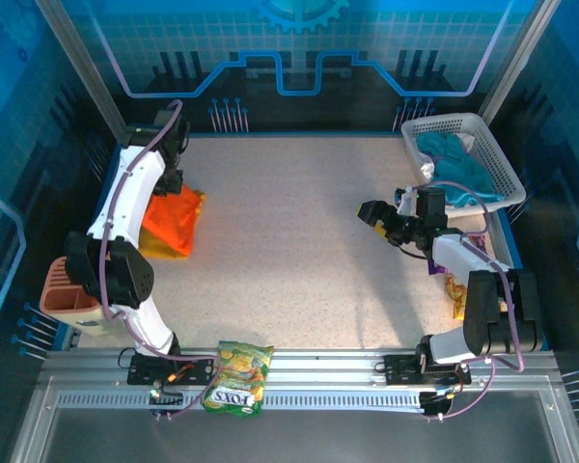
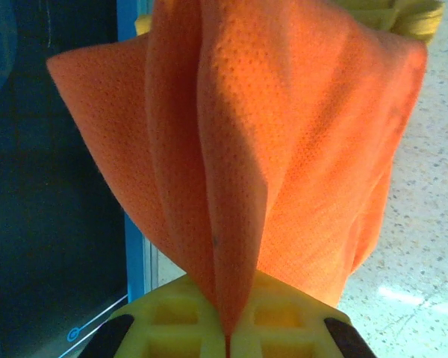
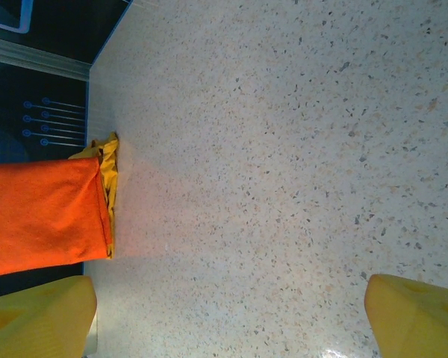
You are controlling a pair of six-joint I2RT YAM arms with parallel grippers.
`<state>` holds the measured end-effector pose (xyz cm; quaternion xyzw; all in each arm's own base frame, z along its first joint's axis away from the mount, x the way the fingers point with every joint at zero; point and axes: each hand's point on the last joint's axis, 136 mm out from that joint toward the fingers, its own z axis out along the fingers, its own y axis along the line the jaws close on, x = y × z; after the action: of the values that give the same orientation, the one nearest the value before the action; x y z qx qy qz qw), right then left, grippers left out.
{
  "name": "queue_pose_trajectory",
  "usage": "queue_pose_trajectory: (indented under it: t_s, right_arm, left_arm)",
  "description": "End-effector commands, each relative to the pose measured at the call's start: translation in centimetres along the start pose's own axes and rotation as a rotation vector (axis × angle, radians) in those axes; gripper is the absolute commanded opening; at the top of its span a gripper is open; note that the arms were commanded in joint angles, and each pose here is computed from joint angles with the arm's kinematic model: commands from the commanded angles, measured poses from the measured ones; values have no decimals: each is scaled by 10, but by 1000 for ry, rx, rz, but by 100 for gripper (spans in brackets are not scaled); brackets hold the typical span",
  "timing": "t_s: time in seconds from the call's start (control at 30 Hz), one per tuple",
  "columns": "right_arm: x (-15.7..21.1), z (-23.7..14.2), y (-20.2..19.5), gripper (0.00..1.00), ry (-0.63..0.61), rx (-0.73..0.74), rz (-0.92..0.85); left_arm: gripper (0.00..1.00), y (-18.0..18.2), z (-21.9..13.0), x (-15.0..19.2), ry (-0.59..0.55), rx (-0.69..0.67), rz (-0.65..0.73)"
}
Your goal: Fold and stack the t-shirts
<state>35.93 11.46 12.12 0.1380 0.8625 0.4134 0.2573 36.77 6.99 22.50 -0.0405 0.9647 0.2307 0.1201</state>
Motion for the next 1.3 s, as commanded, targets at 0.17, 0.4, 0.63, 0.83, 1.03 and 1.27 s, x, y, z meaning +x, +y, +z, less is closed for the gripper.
queue_pose_trajectory:
  t_s: [0.17,0.4,0.63,0.83,1.03,1.27]
  right_arm:
    - [-4,-1,1,93,14,-13,9]
    - [-1,-1,0,93,22,-13,10]
    - [0,-1,0,93,29,-12,4]
    - [1,0,-1,93,35,-15,7]
    - [3,-1,0,93,40,-15,4]
    - [5,-2,-1,93,41,-15,6]
  left_arm:
    - [0,23,28,-6,10,-117,9]
    - [0,28,45,-5,20,-145,6]
    - [0,34,53,-8,22,-173,-6]
    - [28,40,62,-8,34,-216,-9]
    - [99,55,64,-9,43,-281,-38]
    - [99,59,54,-14,23,-271,-63]
